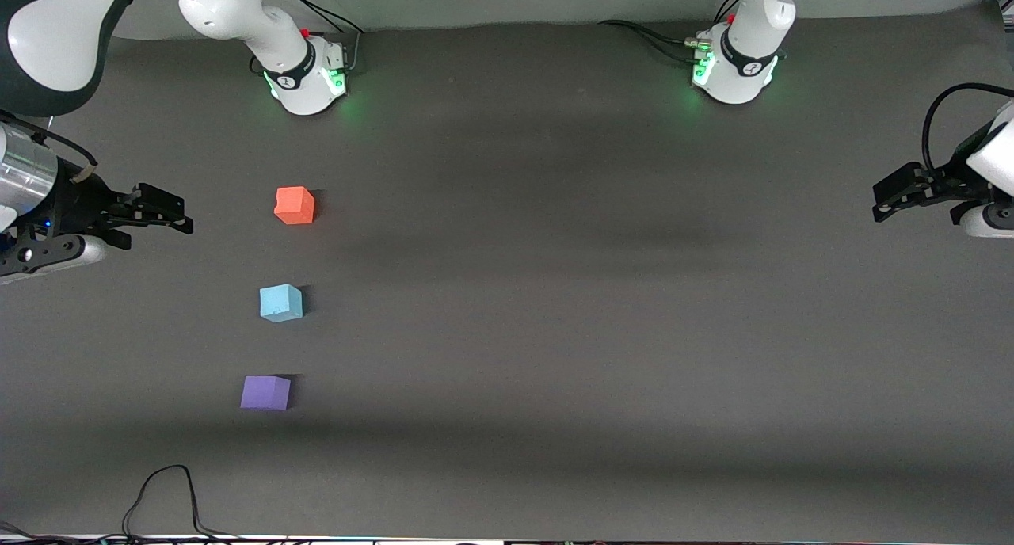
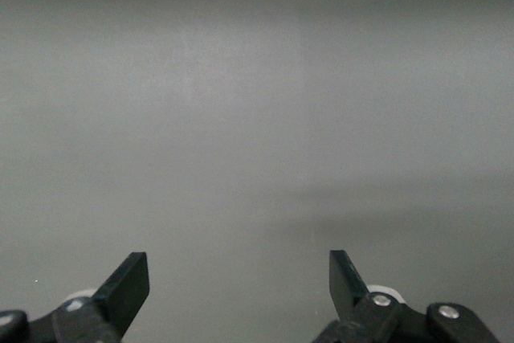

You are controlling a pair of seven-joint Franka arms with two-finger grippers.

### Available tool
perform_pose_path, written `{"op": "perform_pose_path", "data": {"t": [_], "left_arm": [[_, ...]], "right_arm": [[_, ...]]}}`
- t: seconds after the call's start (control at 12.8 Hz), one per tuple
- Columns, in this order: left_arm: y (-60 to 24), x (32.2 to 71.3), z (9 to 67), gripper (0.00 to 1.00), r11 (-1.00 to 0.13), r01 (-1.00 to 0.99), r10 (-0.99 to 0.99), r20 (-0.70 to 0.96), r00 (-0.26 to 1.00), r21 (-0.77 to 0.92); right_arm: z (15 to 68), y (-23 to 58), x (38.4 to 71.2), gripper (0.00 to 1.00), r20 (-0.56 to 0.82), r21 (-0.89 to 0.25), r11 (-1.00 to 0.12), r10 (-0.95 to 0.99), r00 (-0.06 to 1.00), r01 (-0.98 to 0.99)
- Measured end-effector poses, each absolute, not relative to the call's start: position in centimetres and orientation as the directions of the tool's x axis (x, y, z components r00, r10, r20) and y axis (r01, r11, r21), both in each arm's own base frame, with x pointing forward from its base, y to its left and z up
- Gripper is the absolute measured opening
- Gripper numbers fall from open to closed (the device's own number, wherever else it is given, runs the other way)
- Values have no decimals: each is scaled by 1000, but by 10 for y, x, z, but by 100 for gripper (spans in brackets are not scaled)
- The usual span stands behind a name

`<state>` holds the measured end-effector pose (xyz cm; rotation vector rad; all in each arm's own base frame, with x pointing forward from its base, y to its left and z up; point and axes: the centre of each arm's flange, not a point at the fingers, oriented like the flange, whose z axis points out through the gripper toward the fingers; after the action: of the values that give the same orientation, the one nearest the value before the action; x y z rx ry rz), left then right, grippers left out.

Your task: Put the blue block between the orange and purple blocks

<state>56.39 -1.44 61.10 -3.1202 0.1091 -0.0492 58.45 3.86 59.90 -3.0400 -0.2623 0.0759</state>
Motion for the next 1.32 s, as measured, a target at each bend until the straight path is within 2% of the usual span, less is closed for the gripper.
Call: {"op": "perform_pose_path", "data": {"t": [0.62,0.93,1.32], "left_arm": [[-15,564,611,100,-997,-70,-71,31,997,-20],[-15,564,611,100,-997,-70,-70,31,997,-20],[-15,564,611,100,-997,-70,-70,31,997,-20]], "right_arm": [[593,12,601,100,-85,-108,-961,262,961,253],[616,0,585,100,-44,-109,-957,275,960,269],[599,6,556,100,-29,-84,-962,263,964,260]]}}
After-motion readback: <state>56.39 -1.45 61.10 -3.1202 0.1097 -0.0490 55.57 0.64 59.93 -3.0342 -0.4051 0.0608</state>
